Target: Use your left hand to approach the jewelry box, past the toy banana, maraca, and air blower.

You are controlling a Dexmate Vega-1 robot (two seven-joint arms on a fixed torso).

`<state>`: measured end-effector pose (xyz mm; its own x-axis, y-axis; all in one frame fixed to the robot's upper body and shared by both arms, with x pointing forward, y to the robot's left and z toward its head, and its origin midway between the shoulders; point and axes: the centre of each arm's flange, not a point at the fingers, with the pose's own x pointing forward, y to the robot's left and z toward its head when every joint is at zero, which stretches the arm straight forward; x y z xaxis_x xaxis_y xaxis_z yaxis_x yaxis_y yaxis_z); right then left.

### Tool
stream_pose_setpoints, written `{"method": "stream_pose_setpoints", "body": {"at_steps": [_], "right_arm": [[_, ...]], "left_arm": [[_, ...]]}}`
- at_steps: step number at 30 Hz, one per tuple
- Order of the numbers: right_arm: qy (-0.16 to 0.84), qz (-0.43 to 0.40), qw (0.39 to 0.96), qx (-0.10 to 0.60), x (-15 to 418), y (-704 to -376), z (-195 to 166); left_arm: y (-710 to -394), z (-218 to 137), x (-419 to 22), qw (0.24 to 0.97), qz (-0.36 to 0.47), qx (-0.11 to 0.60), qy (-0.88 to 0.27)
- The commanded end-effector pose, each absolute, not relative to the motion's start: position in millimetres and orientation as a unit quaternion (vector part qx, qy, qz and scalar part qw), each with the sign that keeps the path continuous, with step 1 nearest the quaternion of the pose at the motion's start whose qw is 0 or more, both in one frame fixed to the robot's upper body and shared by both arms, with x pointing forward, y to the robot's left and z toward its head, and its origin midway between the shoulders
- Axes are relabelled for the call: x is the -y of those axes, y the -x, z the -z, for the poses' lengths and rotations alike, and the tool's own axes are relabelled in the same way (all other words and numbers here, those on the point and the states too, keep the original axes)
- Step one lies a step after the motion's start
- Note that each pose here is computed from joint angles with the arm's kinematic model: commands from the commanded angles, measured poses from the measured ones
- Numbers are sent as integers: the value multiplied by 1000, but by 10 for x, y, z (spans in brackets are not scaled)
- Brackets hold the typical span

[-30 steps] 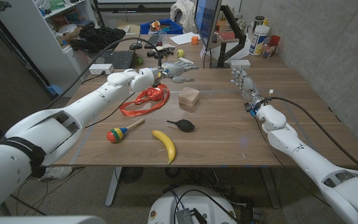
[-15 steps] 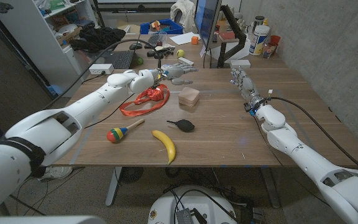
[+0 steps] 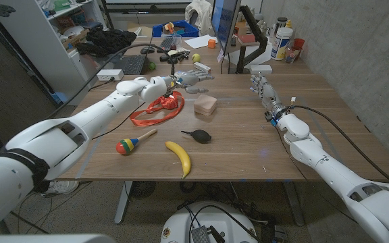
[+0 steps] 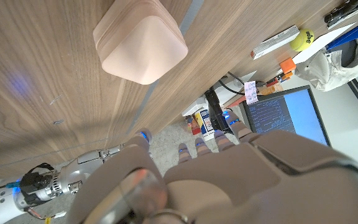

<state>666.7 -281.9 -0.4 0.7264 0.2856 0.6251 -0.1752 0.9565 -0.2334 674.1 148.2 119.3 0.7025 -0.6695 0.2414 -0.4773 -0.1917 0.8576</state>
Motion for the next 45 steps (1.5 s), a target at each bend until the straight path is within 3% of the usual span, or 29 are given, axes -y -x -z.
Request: {"method": "stream_pose_setpoints", "body": {"at_steps": [1,45], "right_arm": [[79,-126,926,348,2816,-6673,19],[80,-127,925,348,2840,-6656,27]], "left_arm": [[-6760,-1131,-1494,511,95,368,-771],[-6806,-972,-1483,514,105,351,-776]]}}
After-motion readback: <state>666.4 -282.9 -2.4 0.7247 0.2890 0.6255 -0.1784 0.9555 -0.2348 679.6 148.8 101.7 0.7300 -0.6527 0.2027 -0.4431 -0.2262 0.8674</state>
